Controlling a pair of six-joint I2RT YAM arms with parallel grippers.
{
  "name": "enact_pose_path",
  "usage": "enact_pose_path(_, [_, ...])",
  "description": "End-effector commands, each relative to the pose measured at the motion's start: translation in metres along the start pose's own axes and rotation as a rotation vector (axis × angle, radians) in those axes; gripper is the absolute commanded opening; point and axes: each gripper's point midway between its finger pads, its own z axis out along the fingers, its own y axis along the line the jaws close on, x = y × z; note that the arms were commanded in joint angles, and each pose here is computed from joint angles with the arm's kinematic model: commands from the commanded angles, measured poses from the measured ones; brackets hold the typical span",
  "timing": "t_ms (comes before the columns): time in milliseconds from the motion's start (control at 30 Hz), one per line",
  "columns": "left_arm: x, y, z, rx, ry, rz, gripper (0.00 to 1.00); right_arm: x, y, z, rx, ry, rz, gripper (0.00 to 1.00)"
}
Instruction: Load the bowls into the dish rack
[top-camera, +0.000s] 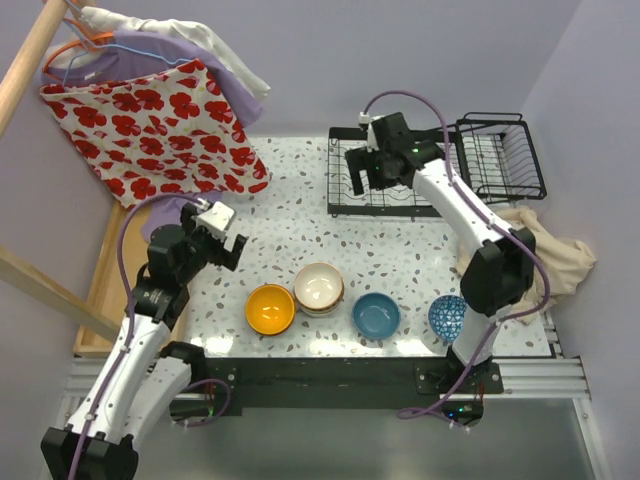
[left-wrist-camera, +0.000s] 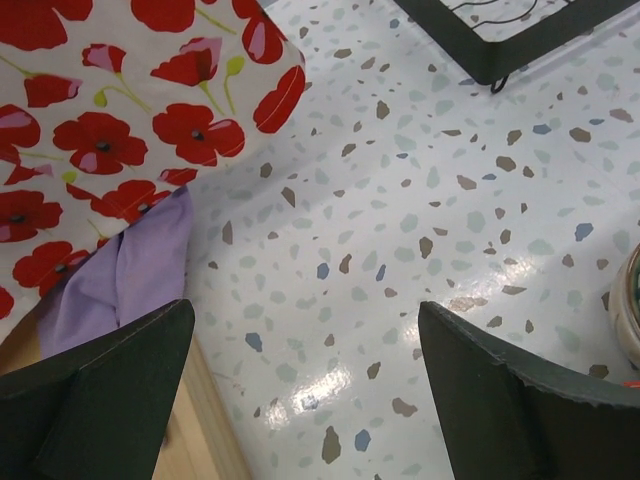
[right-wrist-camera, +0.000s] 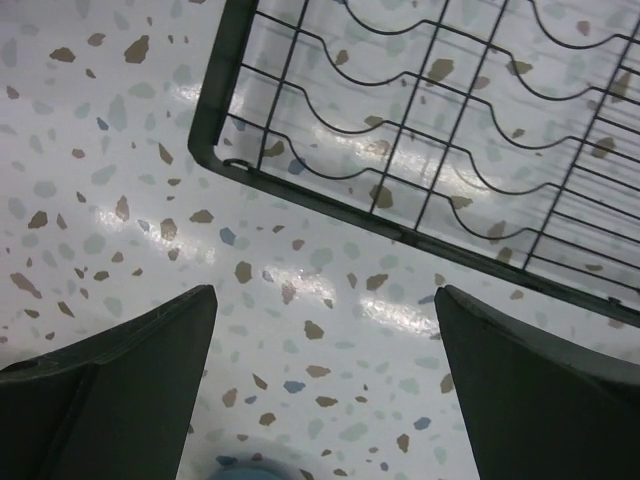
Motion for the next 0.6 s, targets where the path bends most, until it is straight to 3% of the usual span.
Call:
enact_pose_path(0, [0.004, 0.016, -0.017, -0.071, 0.063, 0.051, 1.0, -0.019, 0.032, 0.019, -0.046, -0.039, 0.029, 0.94])
enact_pose_path(267, [0.019, 0.017, -0.021, -0.071, 0.089, -0.01, 1.0, -0.045, 0.082, 0.086, -0.102, -0.059, 0.023, 0.89])
enact_pose_path(567, [0.02, 0.029, -0.021, -0.103, 0.103, -0.051, 1.0, -0.05, 0.083, 0.136, -0.006, -0.078, 0.046, 0.79])
